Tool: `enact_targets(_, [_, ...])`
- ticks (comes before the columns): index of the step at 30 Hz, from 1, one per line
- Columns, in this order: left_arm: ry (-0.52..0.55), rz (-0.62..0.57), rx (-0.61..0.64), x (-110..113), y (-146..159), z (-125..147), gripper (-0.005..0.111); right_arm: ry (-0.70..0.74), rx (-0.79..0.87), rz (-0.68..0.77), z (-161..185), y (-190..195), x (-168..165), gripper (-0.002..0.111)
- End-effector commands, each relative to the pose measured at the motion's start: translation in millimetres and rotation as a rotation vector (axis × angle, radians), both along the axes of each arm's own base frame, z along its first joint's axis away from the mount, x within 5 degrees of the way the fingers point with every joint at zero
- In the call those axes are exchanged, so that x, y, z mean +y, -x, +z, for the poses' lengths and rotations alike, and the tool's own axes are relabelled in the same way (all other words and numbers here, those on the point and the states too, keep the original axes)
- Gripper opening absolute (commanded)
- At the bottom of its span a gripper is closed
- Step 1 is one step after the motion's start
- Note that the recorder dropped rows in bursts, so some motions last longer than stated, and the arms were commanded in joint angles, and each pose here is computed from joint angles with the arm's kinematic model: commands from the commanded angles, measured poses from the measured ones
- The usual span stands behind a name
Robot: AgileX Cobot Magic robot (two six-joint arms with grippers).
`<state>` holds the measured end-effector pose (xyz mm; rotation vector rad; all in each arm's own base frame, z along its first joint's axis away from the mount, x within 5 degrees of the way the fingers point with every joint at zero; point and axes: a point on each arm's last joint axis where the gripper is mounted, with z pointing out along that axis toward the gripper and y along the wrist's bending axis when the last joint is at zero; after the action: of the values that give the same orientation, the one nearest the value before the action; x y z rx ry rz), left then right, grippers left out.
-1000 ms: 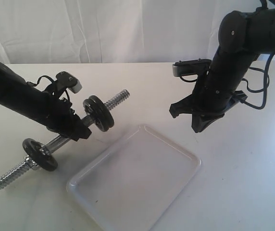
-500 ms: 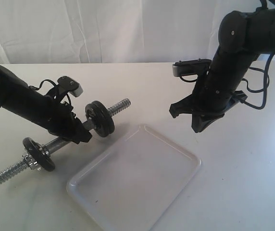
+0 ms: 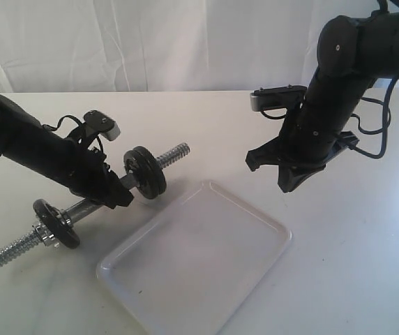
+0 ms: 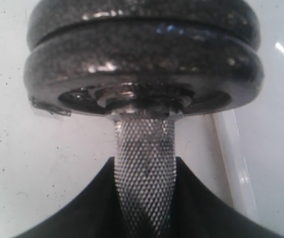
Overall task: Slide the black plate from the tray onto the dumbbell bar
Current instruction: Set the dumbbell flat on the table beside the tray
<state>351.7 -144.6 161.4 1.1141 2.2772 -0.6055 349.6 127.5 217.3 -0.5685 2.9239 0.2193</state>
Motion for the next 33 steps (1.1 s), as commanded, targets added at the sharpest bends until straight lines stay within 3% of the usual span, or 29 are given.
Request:
enact_targets(1, [0.134,0.037,-0.025,-7.7,-2.4,31.9,0.000,0.010,0.000,-0.004,-0.4,-0.9,-4.0,0.000])
enact_targets(33, [0.152,0.033,-0.007,-8.9,-1.0,32.6,0.002,0.010,0.006,-0.004,-0.5,-0.3,-4.0,0.000])
